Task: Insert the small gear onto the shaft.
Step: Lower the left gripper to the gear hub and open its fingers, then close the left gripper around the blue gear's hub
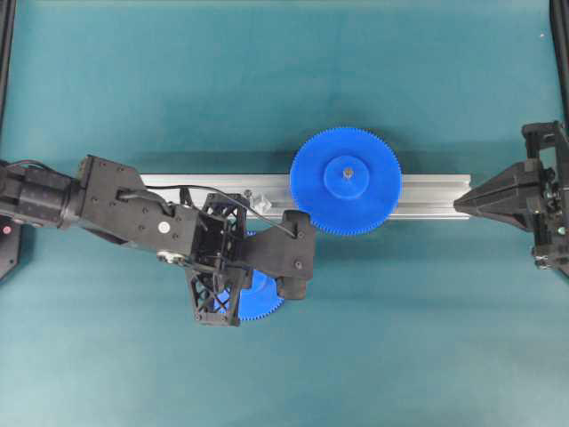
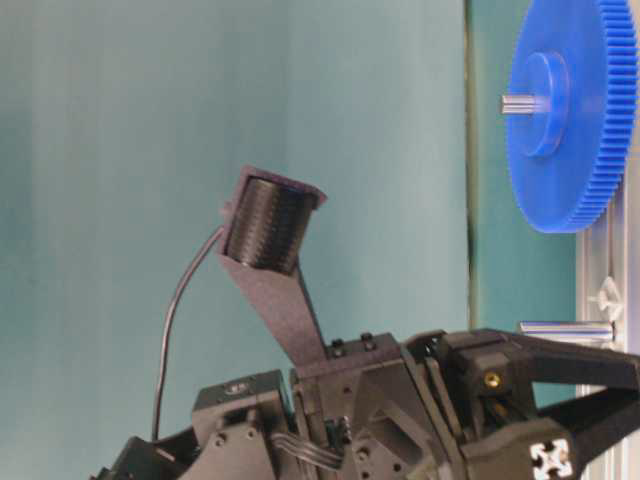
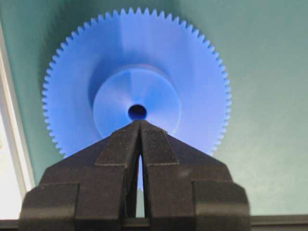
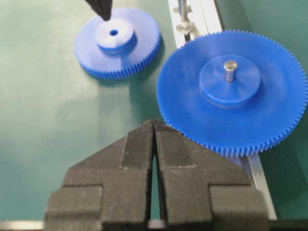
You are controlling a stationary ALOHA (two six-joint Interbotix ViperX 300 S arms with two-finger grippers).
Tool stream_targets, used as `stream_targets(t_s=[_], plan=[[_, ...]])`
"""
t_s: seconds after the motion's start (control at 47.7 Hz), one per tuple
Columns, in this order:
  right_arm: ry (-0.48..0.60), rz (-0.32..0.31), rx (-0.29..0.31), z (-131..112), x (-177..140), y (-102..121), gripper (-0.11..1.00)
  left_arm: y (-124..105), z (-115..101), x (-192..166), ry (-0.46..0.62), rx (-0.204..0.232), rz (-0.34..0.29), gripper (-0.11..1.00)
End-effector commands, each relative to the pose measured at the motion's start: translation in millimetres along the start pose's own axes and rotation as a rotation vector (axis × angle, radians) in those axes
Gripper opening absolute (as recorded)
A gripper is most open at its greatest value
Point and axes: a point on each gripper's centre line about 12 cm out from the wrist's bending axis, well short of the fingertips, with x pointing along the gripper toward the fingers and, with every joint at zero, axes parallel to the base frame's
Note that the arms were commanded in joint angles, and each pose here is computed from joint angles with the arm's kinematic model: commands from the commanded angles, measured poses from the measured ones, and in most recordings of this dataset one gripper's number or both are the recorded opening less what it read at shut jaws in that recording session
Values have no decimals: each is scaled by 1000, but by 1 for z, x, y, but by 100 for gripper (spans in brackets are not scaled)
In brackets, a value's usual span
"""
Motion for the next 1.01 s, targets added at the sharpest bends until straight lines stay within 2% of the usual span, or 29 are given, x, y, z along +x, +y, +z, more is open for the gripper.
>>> stream_targets(t_s=[0.0,0.084,0.231,0.336,0.986], plan=[[-14,2,11,4,0,1,4,-2,8,-9,-34,7,-1,14],[-15,2,10,5,0,1,4,-2,7,-9,-34,0,-2,32],[-15,2,10,5,0,1,4,-3,9,-7,-34,-5,-1,76],[-14,1,10,4,0,1,4,-2,11,-7,-43,-6,-2,92],[-14,1,10,4,0,1,4,4,11,2,-25,-22,5,92]])
